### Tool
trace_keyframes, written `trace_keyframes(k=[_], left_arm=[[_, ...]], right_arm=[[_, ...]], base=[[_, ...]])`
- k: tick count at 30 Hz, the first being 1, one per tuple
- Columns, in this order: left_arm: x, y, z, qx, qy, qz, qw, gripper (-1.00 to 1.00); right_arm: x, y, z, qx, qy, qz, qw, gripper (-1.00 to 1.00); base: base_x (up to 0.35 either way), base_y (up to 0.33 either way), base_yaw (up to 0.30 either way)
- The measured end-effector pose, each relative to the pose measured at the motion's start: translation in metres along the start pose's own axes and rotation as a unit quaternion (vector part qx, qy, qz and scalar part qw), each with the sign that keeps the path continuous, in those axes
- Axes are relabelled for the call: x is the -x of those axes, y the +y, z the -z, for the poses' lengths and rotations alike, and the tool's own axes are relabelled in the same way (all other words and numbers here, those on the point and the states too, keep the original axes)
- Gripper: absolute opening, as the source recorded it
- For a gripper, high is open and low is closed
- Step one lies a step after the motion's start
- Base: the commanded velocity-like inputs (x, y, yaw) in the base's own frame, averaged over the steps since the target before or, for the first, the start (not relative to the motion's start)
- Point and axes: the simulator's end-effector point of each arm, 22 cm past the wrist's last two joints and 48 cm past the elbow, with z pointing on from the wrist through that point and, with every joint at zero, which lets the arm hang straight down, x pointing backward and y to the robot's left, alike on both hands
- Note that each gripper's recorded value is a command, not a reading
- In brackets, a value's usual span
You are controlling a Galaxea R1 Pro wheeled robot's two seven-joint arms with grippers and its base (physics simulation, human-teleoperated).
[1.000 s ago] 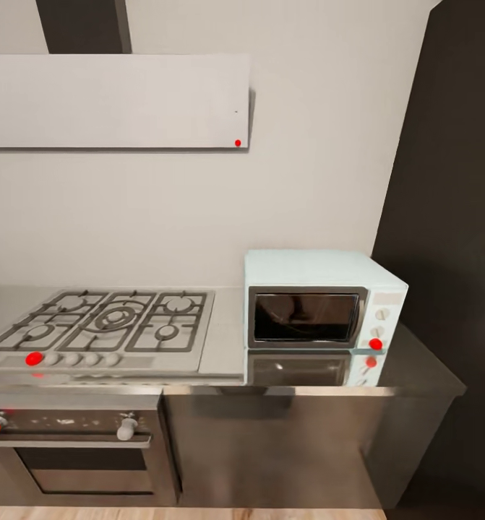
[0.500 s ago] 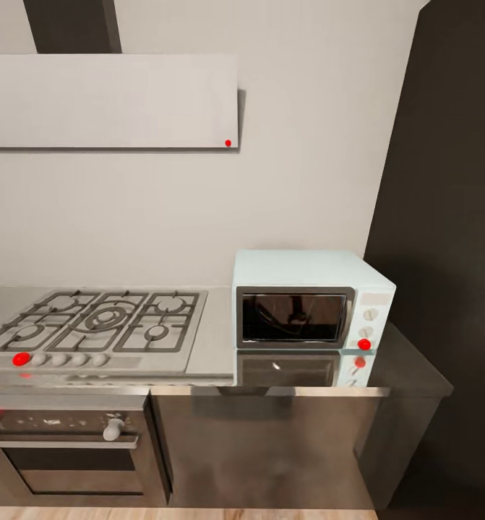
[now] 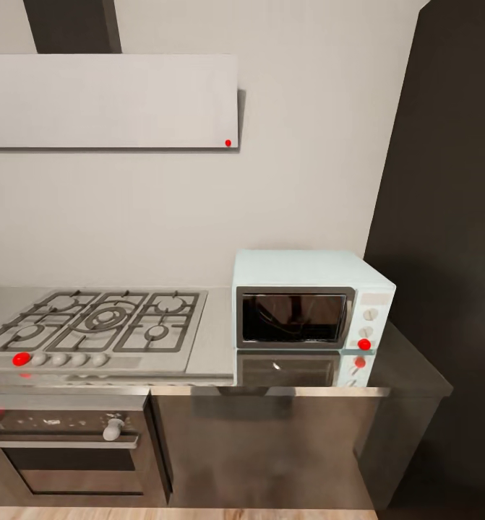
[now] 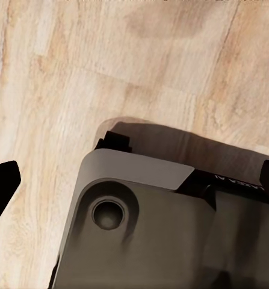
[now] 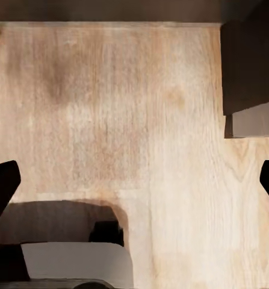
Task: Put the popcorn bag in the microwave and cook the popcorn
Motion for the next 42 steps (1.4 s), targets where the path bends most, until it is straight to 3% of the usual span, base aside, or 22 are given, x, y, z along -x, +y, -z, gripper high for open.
trace_keyframes(k=[3,4,5,9,11,14,17,22,27,31,34,38,42], left_arm=[[0.000,0.000,0.000,0.000,0.000,0.000,1.0000,1.00],[0.000,0.001,0.000,0.001,0.000,0.000,1.0000,1.00],[0.000,0.001,0.000,0.000,0.000,0.000,1.0000,1.00],[0.000,0.002,0.000,0.001,-0.001,0.000,1.0000,1.00],[0.001,0.002,0.000,0.001,-0.001,0.000,1.0000,1.00],[0.001,0.003,0.000,0.002,-0.001,0.001,1.0000,1.00],[0.001,0.003,0.000,0.002,-0.001,0.001,1.0000,1.00],[0.001,0.005,0.000,0.003,-0.001,0.002,1.0000,1.00],[0.001,0.006,0.000,0.004,-0.001,0.002,1.0000,1.00],[0.001,0.006,0.000,0.004,-0.001,0.002,1.0000,1.00],[0.001,0.006,0.000,0.004,-0.001,0.002,1.0000,1.00],[0.001,0.006,0.000,0.004,-0.001,0.001,1.0000,1.00],[0.001,0.005,0.000,0.003,-0.001,0.000,1.0000,1.00]], right_arm=[[0.081,0.007,0.005,0.005,-0.045,0.020,0.9988,1.00],[0.101,0.007,0.011,0.004,-0.030,0.019,0.9993,1.00],[0.160,0.005,0.029,0.000,-0.078,0.019,0.9967,1.00],[0.236,0.001,0.072,-0.007,-0.116,0.013,0.9931,1.00],[0.276,-0.004,0.106,-0.013,-0.143,0.007,0.9896,1.00],[0.318,-0.034,0.163,-0.034,-0.172,-0.028,0.9842,1.00],[0.334,-0.049,0.193,-0.045,-0.189,-0.043,0.9801,1.00],[0.341,-0.059,0.206,-0.052,-0.183,-0.052,0.9804,1.00],[0.395,-0.075,0.237,-0.053,-0.204,-0.081,0.9742,1.00],[0.423,-0.080,0.253,-0.055,-0.226,-0.089,0.9685,1.00],[0.437,-0.080,0.252,-0.055,-0.258,-0.086,0.9607,1.00],[0.446,-0.079,0.219,-0.055,-0.299,-0.076,0.9498,1.00],[0.463,-0.083,0.223,-0.059,-0.357,-0.067,0.9297,1.00]], base=[[0.000,0.000,0.000],[0.000,0.000,0.000],[0.000,0.000,0.000],[0.000,0.000,0.000],[0.000,0.000,0.000],[0.000,0.000,0.000],[0.000,0.000,0.000],[0.000,0.000,0.000],[0.000,0.000,0.000],[0.000,0.000,0.000],[0.000,0.000,0.000],[0.000,0.000,0.000],[0.000,0.000,0.000]])
